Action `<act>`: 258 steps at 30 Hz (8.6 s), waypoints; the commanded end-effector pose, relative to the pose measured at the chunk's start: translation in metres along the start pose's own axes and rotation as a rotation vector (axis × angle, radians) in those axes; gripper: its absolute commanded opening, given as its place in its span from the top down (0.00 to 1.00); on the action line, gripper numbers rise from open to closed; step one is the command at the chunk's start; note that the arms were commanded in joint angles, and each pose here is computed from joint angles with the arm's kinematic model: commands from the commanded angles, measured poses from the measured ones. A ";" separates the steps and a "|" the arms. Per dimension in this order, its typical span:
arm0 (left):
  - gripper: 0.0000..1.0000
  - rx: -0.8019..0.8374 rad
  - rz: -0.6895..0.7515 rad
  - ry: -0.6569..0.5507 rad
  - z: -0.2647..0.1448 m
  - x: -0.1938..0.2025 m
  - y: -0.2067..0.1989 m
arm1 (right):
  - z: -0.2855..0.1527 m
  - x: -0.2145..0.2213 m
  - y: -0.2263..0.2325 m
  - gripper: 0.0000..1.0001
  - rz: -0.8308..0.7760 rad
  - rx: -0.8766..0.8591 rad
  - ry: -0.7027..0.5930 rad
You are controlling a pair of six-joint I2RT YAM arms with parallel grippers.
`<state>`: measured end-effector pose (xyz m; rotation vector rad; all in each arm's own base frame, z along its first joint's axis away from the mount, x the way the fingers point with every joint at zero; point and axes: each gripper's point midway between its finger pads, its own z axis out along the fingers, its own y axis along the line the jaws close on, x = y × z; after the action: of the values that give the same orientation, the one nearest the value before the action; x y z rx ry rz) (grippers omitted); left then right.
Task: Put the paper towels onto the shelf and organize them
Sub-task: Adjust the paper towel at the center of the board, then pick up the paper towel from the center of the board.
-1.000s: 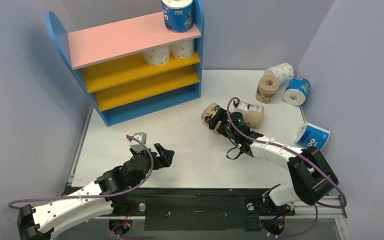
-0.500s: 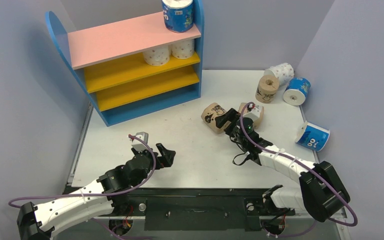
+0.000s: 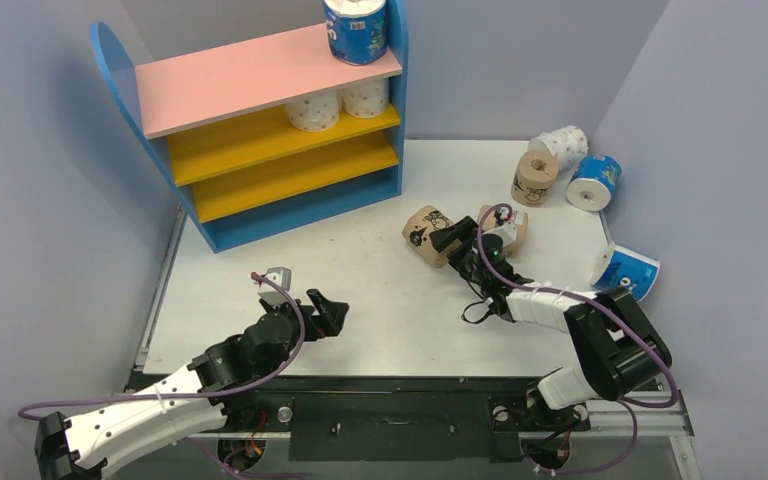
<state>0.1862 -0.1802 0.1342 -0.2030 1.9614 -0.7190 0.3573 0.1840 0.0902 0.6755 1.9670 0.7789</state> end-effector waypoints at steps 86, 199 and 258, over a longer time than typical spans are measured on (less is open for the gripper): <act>0.04 -0.076 -0.059 -0.074 -0.013 -0.015 0.024 | -0.134 0.091 0.105 0.36 -1.461 -0.027 0.474; 0.84 -0.307 -0.131 -0.099 0.148 -0.235 -0.028 | -0.068 -0.018 0.045 0.21 -0.483 0.001 -0.160; 0.65 -0.399 -0.136 -0.129 0.179 -0.288 -0.015 | 0.071 0.037 0.267 0.25 -0.560 -0.523 -0.300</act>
<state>0.4524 -0.1293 0.2451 -0.6605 2.1279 -0.2681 0.4415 0.3861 0.2103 -0.0587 1.5616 0.6675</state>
